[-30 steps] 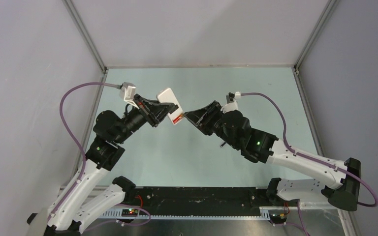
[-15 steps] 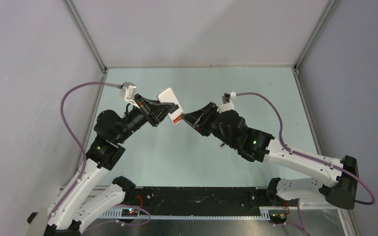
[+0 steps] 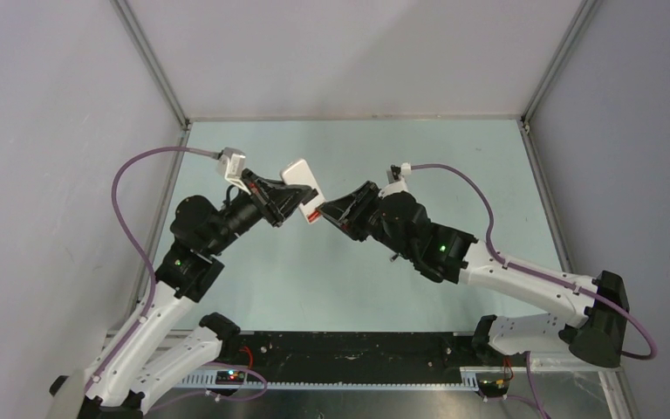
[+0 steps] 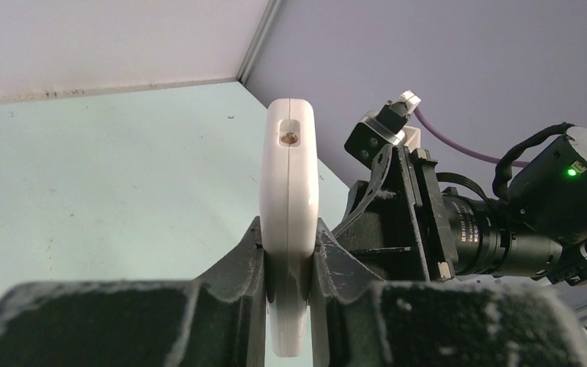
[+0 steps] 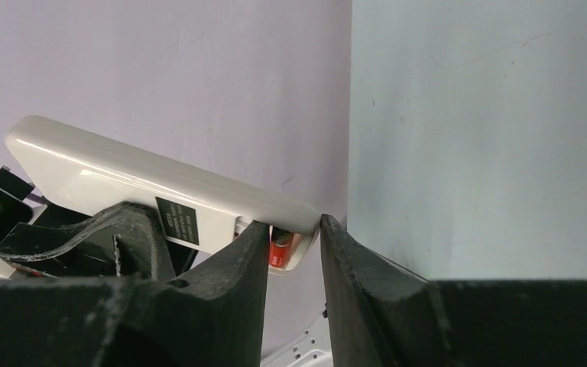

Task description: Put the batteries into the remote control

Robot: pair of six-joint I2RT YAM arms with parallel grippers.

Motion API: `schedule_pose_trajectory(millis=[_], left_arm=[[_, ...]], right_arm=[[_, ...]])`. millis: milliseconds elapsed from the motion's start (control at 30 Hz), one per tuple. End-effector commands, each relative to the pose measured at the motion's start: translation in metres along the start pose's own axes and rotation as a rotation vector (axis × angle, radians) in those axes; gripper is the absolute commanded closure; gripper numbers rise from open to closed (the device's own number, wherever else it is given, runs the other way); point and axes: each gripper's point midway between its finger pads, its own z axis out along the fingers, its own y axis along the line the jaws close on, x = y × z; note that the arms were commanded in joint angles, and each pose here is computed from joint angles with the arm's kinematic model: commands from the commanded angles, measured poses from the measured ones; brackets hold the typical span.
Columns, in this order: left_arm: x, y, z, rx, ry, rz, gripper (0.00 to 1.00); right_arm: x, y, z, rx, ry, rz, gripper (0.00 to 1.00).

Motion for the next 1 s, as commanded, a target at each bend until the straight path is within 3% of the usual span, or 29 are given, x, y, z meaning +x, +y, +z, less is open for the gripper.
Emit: schedule_pose_trajectory(millis=[0, 367, 467, 600, 933, 967], left_arm=[[-0.013, -0.016, -0.002, 0.068, -0.049, 0.018, 1.0], [-0.034, -0.018, -0.007, 0.049, -0.148, -0.002, 1.0], [-0.035, -0.018, -0.008, 0.051, -0.162, -0.019, 1.0], [-0.037, -0.02, -0.009, 0.058, -0.177, -0.029, 1.0], [-0.035, -0.02, -0.008, 0.067, -0.174, -0.033, 1.0], [-0.034, -0.02, -0.008, 0.069, -0.171, -0.032, 1.0]], right_arm=[[-0.007, 0.025, -0.001, -0.057, -0.012, 0.053, 0.67], [-0.009, 0.024, 0.002, -0.047, -0.019, 0.106, 0.76], [-0.01, 0.026, 0.003, -0.058, -0.02, 0.113, 0.91], [-0.009, 0.024, 0.004, -0.052, -0.017, 0.113, 1.0], [-0.009, 0.025, 0.006, -0.059, 0.002, 0.119, 1.0], [-0.012, 0.024, 0.007, -0.058, 0.001, 0.119, 0.93]])
